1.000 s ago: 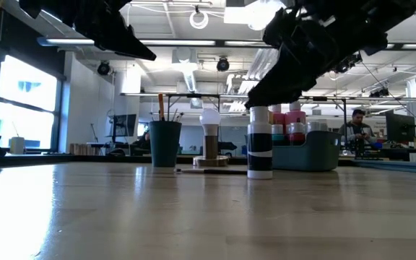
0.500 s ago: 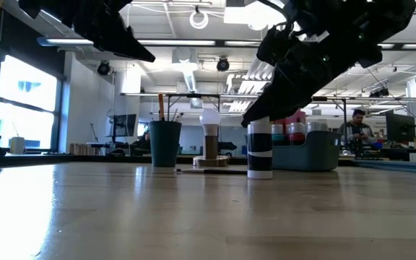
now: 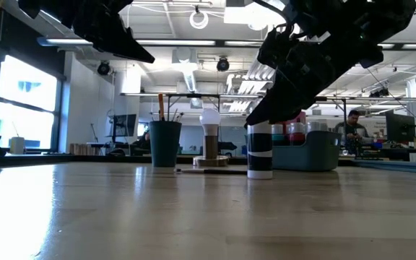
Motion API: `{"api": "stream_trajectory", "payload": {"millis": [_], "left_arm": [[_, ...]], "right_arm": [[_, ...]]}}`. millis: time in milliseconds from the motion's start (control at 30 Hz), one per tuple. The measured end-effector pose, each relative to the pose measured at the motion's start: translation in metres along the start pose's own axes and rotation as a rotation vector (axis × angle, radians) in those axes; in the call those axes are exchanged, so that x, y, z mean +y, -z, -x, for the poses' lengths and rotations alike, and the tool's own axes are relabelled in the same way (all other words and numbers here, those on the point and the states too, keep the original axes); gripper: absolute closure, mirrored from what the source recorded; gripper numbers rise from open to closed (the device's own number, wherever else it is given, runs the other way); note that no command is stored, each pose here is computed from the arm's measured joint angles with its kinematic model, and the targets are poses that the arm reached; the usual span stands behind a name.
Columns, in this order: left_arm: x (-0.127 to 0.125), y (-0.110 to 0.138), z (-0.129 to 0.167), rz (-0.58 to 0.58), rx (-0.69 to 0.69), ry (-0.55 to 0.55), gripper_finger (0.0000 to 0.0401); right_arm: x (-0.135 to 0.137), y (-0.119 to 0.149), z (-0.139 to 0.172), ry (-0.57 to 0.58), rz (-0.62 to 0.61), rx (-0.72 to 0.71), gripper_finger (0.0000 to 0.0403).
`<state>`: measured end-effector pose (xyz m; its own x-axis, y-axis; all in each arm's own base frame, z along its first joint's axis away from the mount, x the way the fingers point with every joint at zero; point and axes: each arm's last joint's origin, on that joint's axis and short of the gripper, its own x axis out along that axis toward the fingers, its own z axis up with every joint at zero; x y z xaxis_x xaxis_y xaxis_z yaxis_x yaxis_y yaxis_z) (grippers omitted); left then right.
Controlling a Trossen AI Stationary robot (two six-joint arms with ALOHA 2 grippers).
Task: Pick & Place Paint Supplies
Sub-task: Put the small white paint bottle into the blue bin
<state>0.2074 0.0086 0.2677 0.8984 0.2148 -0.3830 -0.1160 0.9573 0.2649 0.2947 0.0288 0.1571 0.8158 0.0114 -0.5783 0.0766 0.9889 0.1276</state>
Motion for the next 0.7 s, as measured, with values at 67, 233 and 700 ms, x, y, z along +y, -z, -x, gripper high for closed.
{"api": "stream_trajectory", "payload": {"millis": [67,233,700], "left_arm": [[0.0,0.0,0.0,0.0,0.0,0.0,0.0267],[0.0,0.0,0.0,0.0,0.0,0.0,0.0267],[0.0,0.0,0.0,0.0,0.0,0.001,0.0267]], "right_arm": [[0.0,-0.0001,0.0,-0.001,0.0,-0.001,0.0206],[0.0001,0.0,0.0,-0.003,0.0,0.0,0.0237],[0.0001,-0.0007,0.0001,-0.003,0.0,-0.004,0.0285]]}}
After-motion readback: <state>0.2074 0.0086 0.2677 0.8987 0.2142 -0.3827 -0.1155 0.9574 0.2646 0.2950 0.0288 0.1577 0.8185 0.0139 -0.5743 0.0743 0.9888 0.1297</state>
